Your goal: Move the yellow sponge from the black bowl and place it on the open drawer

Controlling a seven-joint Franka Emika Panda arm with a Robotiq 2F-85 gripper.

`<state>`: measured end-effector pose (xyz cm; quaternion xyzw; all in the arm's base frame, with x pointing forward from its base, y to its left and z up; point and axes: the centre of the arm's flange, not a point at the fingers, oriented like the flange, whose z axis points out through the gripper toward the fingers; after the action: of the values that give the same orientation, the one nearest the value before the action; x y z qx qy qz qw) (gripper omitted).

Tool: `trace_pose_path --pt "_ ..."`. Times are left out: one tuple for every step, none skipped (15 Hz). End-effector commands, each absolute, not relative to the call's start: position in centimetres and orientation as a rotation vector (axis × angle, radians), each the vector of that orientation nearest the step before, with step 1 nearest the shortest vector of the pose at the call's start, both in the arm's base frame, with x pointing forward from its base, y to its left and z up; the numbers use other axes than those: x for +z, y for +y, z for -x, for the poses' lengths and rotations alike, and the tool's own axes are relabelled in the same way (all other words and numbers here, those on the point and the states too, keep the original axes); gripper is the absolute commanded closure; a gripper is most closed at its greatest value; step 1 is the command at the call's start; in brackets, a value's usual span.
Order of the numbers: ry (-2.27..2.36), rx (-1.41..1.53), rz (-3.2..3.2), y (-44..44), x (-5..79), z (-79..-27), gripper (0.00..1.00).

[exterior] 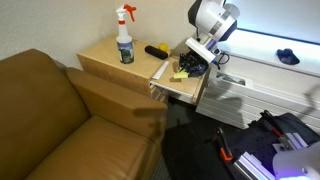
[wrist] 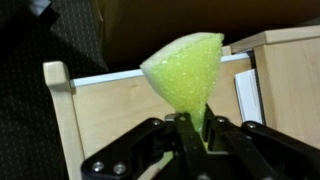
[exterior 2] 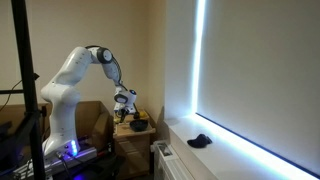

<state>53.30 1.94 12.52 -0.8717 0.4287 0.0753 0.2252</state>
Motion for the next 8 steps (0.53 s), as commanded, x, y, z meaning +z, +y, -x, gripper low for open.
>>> trace_pose_path --pt "1.177 0.072 2.401 2.9 10.7 -55.7 0.96" --pt "1.159 0.054 2.408 3.3 10.7 -56.1 0.96" --pt "1.139 0.046 2.411 3.8 10.6 -56.5 0.96" --pt "1.123 0.035 2.42 4.2 10.6 -56.8 0.96" --pt "1.108 0.034 2.437 4.6 10.4 -57.1 0.96" --pt "1.095 0.037 2.442 5.0 10.2 -57.3 0.96" --pt "1.087 0.049 2.453 5.2 9.9 -57.3 0.96" --pt "1.082 0.051 2.464 5.4 9.7 -57.2 0.96"
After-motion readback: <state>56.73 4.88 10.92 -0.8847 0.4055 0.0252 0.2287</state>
